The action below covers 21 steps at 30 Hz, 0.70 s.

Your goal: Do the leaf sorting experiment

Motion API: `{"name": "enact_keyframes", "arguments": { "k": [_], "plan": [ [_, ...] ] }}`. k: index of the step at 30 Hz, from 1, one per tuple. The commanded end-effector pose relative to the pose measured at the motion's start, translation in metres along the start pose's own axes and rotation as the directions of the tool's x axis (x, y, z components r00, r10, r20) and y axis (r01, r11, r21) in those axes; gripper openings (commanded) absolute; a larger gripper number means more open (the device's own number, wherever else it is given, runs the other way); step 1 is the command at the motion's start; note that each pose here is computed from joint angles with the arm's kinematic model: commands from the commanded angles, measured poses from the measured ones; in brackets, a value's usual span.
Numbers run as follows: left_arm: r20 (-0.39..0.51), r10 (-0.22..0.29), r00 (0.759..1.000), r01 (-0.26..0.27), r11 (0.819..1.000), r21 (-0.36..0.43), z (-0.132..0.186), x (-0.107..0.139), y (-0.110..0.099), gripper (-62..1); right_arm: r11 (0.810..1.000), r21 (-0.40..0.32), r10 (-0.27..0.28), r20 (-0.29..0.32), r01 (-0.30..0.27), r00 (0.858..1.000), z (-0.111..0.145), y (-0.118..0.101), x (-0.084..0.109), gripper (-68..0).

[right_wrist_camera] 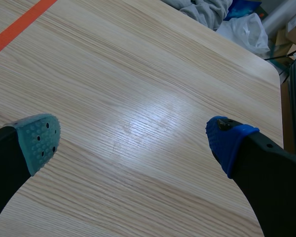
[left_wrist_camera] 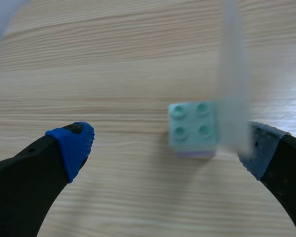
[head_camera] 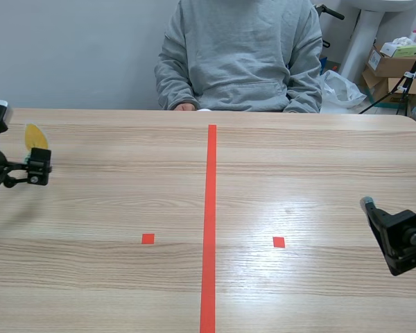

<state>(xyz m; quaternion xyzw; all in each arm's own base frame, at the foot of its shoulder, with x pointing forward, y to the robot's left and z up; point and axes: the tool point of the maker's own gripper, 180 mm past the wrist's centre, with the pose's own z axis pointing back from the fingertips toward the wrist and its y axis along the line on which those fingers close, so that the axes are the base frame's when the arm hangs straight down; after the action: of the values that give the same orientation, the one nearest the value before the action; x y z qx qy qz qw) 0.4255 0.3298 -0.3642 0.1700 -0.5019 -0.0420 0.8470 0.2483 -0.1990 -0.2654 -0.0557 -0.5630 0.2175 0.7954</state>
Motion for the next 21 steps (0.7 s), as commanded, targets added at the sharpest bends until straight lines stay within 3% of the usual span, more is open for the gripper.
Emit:
{"name": "enact_keyframes", "arguments": {
  "k": [1, 5, 7, 11, 14, 21],
  "plan": [
    [0.038, -0.051, 0.998, 0.051, 0.999, 0.004, 0.006, 0.007, 0.013, 0.4, 1.000, -0.005, 0.016, 0.011, -0.016, 1.000, 0.000, -0.004, 0.003, -6.7],
    [0.052, -0.156, 0.986, 0.159, 0.986, -0.049, 0.026, -0.009, 0.001, 0.4, 1.000, -0.005, 0.016, 0.011, -0.016, 1.000, 0.000, -0.004, 0.003, -6.7],
    [0.076, -0.178, 0.981, 0.184, 0.980, -0.081, 0.042, -0.013, -0.010, 0.4, 1.000, -0.005, 0.016, 0.011, -0.016, 1.000, 0.000, -0.004, 0.003, -6.7],
    [0.178, -0.181, 0.967, 0.212, 0.962, -0.173, 0.086, -0.005, -0.042, 0.4, 1.000, -0.005, 0.016, 0.011, -0.016, 1.000, 0.000, -0.004, 0.003, -6.7],
    [0.271, -0.194, 0.943, 0.263, 0.933, -0.247, 0.132, 0.010, -0.073, 0.4, 1.000, -0.005, 0.016, 0.011, -0.016, 1.000, 0.000, -0.004, 0.003, -6.7],
    [0.411, -0.125, 0.903, 0.302, 0.866, -0.399, 0.236, 0.045, -0.129, 0.4, 1.000, -0.005, 0.016, 0.011, -0.016, 1.000, 0.000, -0.004, 0.003, -6.7]
  ]
}}
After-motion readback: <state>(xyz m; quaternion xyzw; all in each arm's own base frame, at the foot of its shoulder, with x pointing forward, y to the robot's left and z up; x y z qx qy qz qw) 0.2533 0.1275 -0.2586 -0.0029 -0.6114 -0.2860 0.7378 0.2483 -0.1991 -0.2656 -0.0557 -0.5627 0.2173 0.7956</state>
